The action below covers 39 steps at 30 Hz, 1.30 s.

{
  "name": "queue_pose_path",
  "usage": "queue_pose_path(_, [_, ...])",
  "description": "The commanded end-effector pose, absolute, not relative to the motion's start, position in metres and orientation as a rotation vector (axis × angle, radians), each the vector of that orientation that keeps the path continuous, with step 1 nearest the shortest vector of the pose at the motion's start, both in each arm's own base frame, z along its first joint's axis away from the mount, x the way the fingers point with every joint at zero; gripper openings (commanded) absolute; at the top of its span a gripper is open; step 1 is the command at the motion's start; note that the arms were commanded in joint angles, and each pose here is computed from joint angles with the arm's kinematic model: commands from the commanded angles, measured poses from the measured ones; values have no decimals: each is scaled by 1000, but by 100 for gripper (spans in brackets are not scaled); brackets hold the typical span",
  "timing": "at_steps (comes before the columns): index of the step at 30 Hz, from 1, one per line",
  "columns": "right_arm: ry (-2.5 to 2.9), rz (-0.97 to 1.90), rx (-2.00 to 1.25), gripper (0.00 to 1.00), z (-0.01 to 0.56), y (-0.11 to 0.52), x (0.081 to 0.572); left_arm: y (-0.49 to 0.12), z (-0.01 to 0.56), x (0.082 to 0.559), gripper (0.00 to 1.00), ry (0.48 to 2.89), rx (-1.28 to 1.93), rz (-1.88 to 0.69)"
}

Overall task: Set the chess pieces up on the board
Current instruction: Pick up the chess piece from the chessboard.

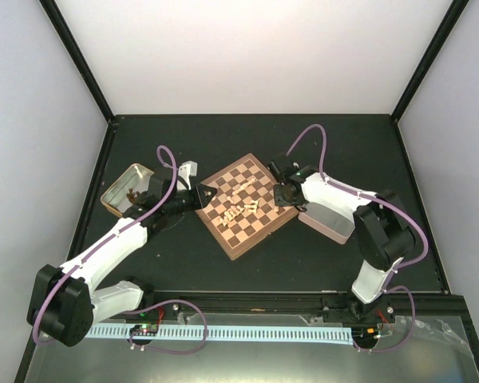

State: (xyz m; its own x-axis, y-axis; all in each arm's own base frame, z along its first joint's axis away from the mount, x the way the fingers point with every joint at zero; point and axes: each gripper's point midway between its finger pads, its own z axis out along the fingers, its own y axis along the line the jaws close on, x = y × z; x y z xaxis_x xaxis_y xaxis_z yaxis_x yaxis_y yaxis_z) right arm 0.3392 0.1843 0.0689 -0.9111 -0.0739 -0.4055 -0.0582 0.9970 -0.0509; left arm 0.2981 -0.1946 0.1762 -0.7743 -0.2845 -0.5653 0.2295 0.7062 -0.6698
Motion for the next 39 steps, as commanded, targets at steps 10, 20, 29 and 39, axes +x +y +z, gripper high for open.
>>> queue_pose_path(10, [2790, 56, -170, 7, 58, 193, 317, -197, 183, 302, 2, 2235, -23, -990])
queue_pose_path(20, [2806, 184, -231, 10, 55, 211, 309, -197, 184, 301, 2, 2232, -25, -991])
queue_pose_path(29, [2767, 161, -240, 28, 63, 212, 316, -196, 184, 299, 2, 2231, -23, -989])
queue_pose_path(39, [2657, 78, -300, 26, 92, 220, 326, -196, 183, 299, 2, 2232, -29, -989])
